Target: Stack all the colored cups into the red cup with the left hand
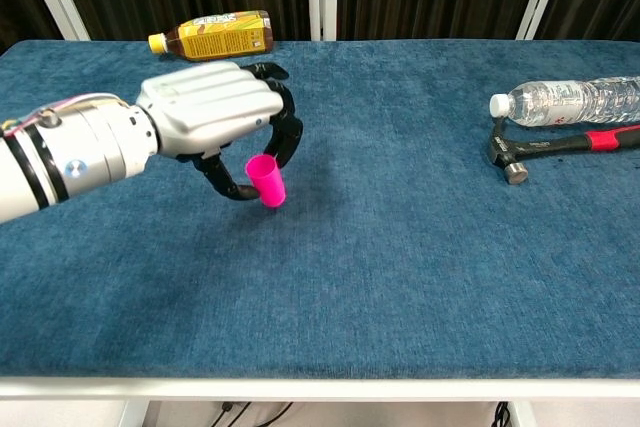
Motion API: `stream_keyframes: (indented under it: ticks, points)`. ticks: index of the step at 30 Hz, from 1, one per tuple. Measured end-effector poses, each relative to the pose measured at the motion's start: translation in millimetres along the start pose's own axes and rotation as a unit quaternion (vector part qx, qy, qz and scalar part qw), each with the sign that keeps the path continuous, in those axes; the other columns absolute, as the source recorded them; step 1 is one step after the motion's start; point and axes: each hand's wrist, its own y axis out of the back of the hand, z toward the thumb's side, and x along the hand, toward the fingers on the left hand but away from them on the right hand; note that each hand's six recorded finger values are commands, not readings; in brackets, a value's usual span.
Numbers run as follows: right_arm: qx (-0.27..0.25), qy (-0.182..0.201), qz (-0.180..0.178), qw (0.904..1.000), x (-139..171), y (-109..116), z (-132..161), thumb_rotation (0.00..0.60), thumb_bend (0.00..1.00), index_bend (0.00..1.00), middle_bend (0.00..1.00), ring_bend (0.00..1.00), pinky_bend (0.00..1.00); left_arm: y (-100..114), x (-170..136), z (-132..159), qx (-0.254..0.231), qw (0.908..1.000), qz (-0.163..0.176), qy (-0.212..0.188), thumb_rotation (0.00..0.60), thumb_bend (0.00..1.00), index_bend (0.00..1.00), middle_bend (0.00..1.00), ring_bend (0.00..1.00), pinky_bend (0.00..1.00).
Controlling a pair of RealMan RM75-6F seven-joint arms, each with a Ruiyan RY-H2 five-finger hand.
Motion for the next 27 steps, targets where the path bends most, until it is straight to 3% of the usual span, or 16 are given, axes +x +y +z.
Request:
stream_keyframes:
  ticks: [5,9,13,21,27]
  points:
    - [0.0,0.003,-0.003,1.0,0,2,1,0.6,0.31,0.0,0.0,0.0,0.0,25,-3,-16,0.014,0.9994,0.029,0.017,0.6,0.24,0.53,0.5,0.18,0.03]
    - [-0.001,0.007,-0.005,1.0,1,4,4,0.6,0.31,0.0,0.0,0.0,0.0,50,-7,-47,0.029,0.9969,0.049,0.054,0.6,0.24,0.54,0.51,0.18,0.04]
    - [0.002,0.014,-0.011,0.9998,2,9,9,0.6,0.31,0.0,0.0,0.0,0.0,61,-8,-79,0.031,0.9935,0.047,0.1,0.6,0.24,0.54,0.51,0.18,0.04]
    - [0.004,0.012,-0.01,0.9999,2,11,10,0.6,0.31,0.0,0.0,0.0,0.0,43,-13,-143,0.011,0.9824,-0.009,0.186,0.6,0.25,0.54,0.51,0.18,0.04]
    - [0.006,0.008,-0.007,0.9999,1,9,9,0.6,0.31,0.0,0.0,0.0,0.0,26,-15,-167,-0.001,0.9758,-0.034,0.216,0.6,0.25,0.54,0.51,0.18,0.04]
